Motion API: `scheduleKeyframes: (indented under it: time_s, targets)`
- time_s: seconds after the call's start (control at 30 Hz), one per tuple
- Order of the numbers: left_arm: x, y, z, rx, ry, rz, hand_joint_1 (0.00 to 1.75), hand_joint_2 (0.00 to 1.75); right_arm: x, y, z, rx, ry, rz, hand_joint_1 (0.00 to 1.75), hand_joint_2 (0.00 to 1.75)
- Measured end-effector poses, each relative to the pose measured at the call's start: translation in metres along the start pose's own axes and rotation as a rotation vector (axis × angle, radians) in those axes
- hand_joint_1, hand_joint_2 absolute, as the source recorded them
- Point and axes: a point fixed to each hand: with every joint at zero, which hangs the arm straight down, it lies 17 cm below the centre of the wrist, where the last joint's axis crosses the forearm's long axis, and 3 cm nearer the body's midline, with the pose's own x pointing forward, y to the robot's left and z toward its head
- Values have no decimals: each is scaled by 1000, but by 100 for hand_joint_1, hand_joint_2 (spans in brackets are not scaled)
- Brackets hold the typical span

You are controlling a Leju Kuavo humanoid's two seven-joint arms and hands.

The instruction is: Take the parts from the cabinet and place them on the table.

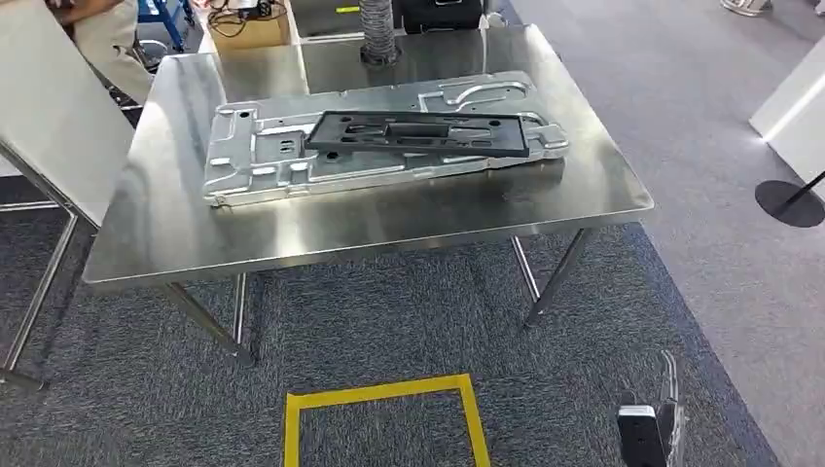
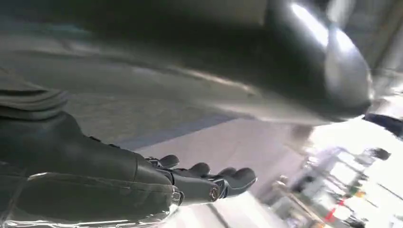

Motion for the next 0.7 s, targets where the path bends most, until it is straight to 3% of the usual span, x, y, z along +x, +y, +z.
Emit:
scheduleKeyframes:
  time_s: [0.3, 0.57, 0.7]
  targets:
    - [-6, -5, 3, -8, 3, -1, 0, 0, -119, 64, 111, 234, 394, 60, 0, 0]
    - [-7, -6, 5, -20, -8, -20, 0, 0, -163, 101, 201, 474, 661, 128, 0, 0]
    - [-12, -5, 7, -20, 0, -25, 0, 0, -170, 111, 232, 562, 744, 138, 0, 0]
